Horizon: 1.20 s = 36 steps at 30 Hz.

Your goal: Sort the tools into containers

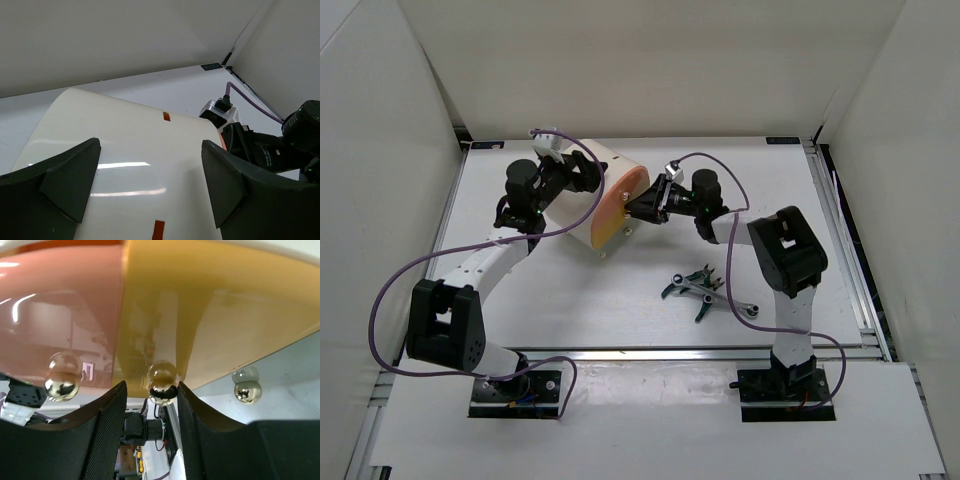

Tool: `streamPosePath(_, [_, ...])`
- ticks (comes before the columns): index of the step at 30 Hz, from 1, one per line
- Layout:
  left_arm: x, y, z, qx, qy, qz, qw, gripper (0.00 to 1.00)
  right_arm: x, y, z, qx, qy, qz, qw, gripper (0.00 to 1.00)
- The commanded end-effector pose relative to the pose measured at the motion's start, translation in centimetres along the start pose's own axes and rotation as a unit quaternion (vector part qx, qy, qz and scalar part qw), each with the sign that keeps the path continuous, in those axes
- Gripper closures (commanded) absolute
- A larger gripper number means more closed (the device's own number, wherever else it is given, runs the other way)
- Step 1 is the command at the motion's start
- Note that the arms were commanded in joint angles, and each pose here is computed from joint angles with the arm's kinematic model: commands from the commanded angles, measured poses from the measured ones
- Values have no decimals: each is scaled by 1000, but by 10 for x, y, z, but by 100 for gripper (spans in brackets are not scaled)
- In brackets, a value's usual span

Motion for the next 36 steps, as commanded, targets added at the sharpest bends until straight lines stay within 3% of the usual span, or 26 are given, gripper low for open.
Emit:
streamPosePath(1, [77,6,-19,-27,176,-84,980,7,-3,9,10,-23,14,-15,1000,52])
streamPosePath(7, [80,6,-18,-26,178,-84,980,7,1,4,16,-23,23,-5,999,54])
streamPosePath(13, [82,5,-18,-24,180,-85,980,7,4,4,18,-36,25,-4,999,65])
streamPosePath(24, [79,4,-19,-22,177,-79,981,7,0,2,13,-33,16,-2,999,66])
streamPosePath(32, [79,8,-18,-23,180,-76,981,7,1,0,1,-49,16,7,999,98])
streamPosePath(36, [77,13,-16,-24,180,-78,980,8,7,-1,-13,-46,15,8,999,100])
Point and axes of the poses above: each gripper's point midway between its finger pads, its own z axis out along the fingers, its own y axis along the line the jaws close on, x = y × z, the point moved 10 cm from there along -z, back along the fingers, and after that the axes turned 3 degrees about z, right-handed, at the moved point
